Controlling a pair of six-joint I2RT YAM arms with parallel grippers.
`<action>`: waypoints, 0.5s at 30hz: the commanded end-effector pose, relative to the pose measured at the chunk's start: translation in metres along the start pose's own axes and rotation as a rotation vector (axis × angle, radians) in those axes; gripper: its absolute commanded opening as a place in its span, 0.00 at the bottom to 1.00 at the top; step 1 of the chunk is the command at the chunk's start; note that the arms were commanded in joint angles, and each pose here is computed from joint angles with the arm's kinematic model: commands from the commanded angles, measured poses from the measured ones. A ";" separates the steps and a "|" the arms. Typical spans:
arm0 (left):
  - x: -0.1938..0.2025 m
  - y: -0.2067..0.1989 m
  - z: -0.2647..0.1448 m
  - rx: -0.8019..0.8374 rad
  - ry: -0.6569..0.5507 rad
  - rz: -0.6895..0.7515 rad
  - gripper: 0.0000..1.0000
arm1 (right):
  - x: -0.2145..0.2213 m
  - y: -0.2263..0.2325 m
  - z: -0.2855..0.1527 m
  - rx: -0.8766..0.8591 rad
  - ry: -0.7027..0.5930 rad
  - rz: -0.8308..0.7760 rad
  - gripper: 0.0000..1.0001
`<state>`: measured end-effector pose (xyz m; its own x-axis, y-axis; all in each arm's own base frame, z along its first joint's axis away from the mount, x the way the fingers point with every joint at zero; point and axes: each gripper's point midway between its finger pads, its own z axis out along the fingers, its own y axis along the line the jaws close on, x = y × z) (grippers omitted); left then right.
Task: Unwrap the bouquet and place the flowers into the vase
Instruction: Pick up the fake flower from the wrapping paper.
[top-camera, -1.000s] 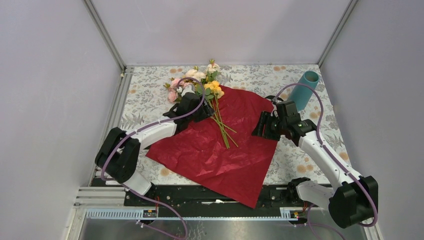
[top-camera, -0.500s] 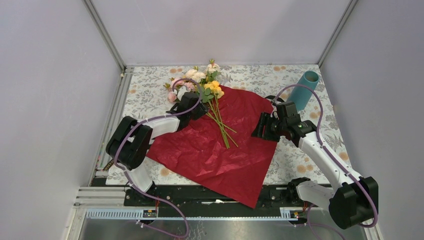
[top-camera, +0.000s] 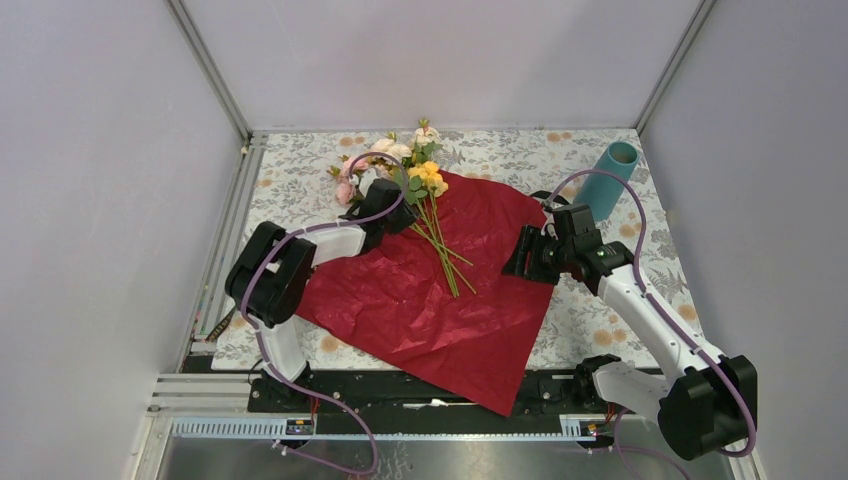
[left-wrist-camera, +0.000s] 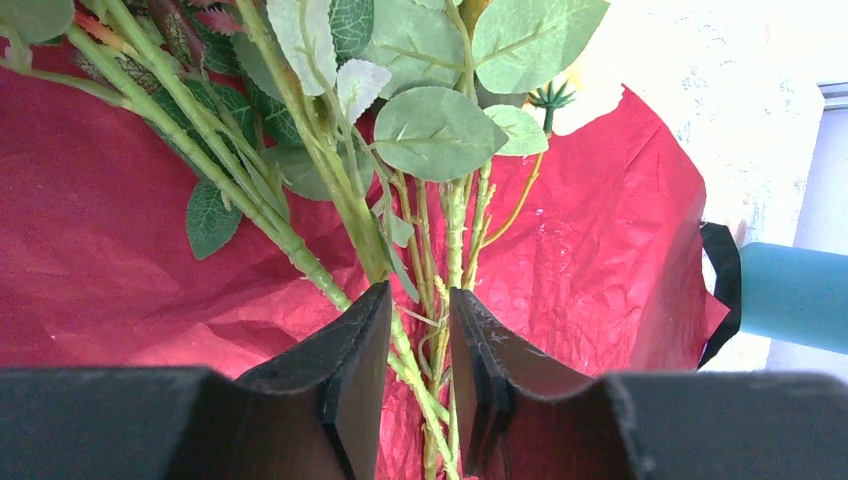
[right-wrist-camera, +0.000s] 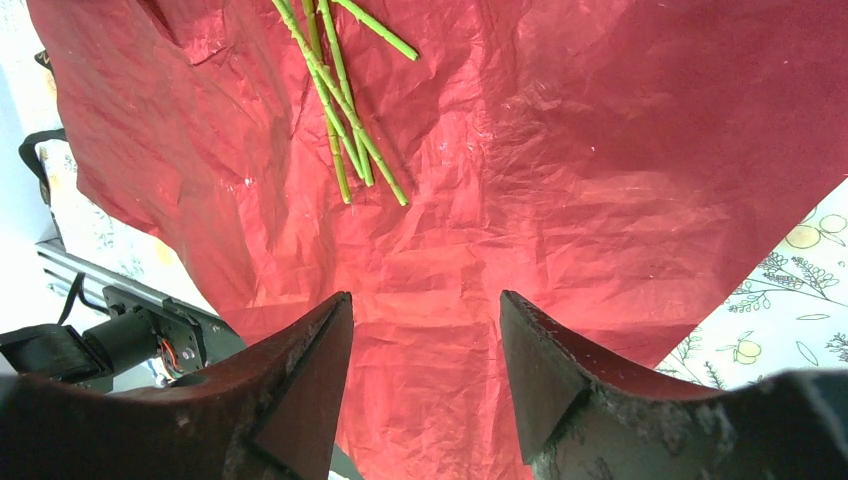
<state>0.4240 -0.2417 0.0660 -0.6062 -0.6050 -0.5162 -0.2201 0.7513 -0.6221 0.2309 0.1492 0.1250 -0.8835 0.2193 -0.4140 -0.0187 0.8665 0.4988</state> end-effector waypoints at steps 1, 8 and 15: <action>-0.013 -0.016 0.006 0.042 -0.025 -0.013 0.32 | -0.001 0.006 -0.004 -0.032 -0.010 0.003 0.62; -0.009 -0.006 0.003 0.026 -0.033 -0.038 0.35 | -0.001 0.006 -0.003 -0.035 -0.006 0.004 0.62; -0.008 -0.006 0.010 0.013 -0.017 -0.025 0.35 | -0.001 0.007 -0.003 -0.038 -0.004 0.003 0.62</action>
<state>0.4254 -0.2410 0.0607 -0.6042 -0.6182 -0.5027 -0.2375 0.7419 -0.6270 0.2302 0.1500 0.1249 -0.8853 0.2188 -0.4104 -0.0195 0.8642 0.5028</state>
